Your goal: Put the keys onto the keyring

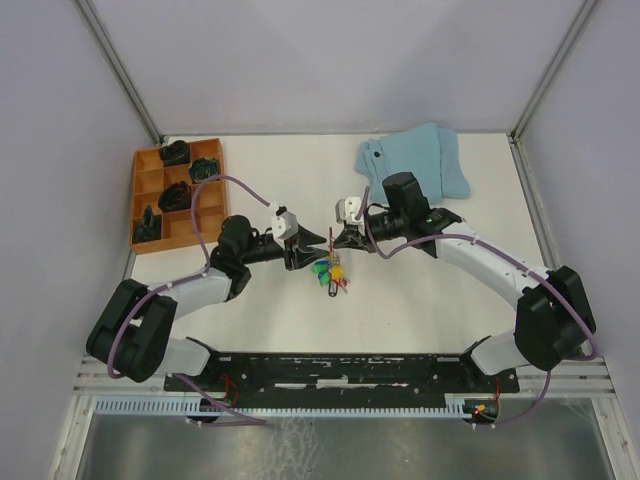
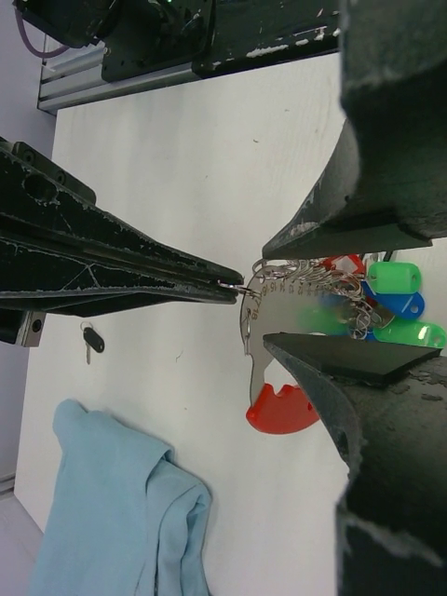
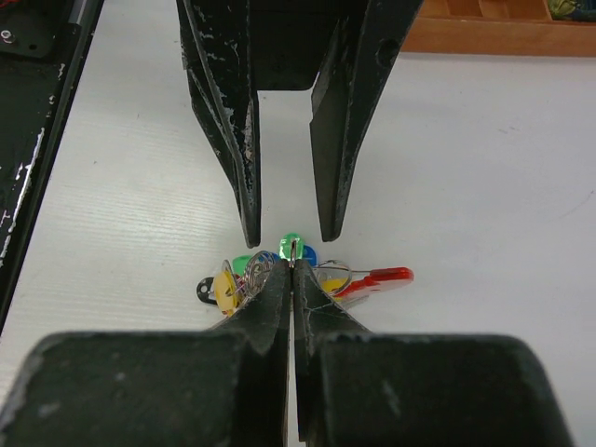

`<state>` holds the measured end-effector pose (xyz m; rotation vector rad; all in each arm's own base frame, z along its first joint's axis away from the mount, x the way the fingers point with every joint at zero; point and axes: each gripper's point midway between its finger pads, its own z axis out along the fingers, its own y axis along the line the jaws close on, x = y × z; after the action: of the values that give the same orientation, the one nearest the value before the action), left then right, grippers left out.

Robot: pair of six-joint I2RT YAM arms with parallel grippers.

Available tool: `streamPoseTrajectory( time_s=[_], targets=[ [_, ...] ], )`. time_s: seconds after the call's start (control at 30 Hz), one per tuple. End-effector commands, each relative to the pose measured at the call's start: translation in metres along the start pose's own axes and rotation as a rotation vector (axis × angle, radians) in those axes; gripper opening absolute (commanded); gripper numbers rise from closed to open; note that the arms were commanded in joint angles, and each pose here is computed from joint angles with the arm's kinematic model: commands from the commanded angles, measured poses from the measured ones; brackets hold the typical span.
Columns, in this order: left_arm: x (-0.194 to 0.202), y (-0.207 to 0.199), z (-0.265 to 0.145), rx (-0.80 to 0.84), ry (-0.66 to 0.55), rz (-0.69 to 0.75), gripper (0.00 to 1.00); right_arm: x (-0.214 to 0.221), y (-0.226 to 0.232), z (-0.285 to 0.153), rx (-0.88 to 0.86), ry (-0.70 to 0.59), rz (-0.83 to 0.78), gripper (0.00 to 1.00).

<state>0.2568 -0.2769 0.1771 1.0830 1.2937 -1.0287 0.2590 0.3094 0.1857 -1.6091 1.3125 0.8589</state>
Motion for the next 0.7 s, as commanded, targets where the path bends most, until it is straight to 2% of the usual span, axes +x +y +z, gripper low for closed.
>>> streamPoseTrajectory(
  time_s=[0.0, 0.3, 0.67],
  targets=[
    [-0.0161, 0.006, 0.0068, 0.001, -0.029, 0.08, 0.42, -0.0254, -0.0068, 0.001, -0.005, -0.089, -0.08, 0.01],
    [-0.0184, 0.0067, 0.0071, -0.001, -0.035, 0.077, 0.27, -0.0247, -0.0055, 0.0036, -0.015, -0.094, -0.074, 0.01],
    [-0.0221, 0.0013, 0.0094, 0.026, -0.047, 0.063, 0.26, -0.0258, -0.0028, 0.0058, -0.026, -0.1, -0.072, 0.01]
  ],
)
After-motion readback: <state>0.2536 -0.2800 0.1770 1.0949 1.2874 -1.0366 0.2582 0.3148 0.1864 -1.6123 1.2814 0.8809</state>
